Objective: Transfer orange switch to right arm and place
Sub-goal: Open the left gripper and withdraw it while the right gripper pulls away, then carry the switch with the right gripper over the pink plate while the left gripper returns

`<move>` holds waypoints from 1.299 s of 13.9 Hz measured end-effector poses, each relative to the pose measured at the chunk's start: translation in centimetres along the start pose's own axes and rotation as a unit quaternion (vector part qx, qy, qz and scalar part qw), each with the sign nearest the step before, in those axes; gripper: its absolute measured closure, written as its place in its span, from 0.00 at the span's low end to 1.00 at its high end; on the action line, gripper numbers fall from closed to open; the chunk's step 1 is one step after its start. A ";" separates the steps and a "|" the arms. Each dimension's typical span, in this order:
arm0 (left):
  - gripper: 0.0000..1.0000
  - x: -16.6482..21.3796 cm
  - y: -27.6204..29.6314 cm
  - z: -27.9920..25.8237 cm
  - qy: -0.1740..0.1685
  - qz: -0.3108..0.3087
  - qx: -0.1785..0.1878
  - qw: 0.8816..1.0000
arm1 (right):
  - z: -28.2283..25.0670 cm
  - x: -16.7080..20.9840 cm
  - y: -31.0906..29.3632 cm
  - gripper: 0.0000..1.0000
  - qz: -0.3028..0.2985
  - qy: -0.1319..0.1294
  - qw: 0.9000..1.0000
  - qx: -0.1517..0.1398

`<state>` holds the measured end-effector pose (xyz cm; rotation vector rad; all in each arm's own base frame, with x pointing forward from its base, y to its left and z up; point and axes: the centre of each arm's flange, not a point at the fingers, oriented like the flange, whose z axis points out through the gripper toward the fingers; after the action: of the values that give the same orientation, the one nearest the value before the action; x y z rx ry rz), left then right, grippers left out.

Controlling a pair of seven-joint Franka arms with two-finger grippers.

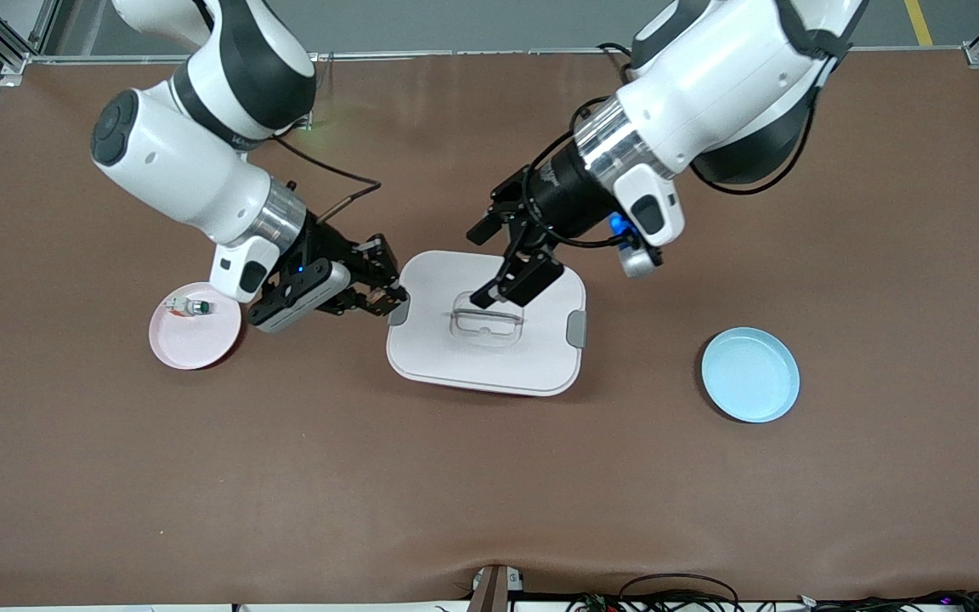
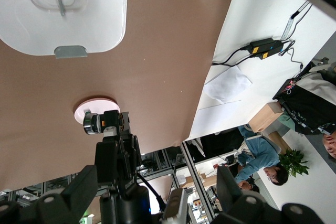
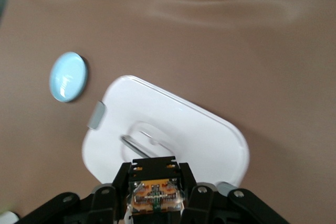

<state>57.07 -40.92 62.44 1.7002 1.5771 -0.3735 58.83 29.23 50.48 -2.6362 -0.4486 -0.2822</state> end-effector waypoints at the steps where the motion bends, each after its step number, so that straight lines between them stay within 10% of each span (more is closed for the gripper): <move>1: 0.00 0.5 0.2 -1.2 0.012 0.008 0.011 1.000 | 0.0 -0.1 1.0 0.58 -0.015 -0.012 1.000 -0.011; 10: 0.00 7.2 -0.7 -6.8 0.083 0.133 0.191 0.969 | 0.9 -3.6 14.4 0.58 -0.188 -0.097 0.975 -0.062; 15: 0.00 11.3 -0.5 -10.0 0.068 0.258 0.263 0.927 | 0.7 -6.8 21.5 0.58 -0.291 -0.138 0.945 -0.057; 18: 0.00 12.8 -1.1 -10.8 0.081 0.350 0.314 0.879 | 0.6 -8.3 23.6 0.58 -0.358 -0.179 0.913 -0.074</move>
<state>55.46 -24.33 60.53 2.7195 0.8591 -0.3888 59.68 7.33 38.34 -2.5565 -1.5760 -0.0453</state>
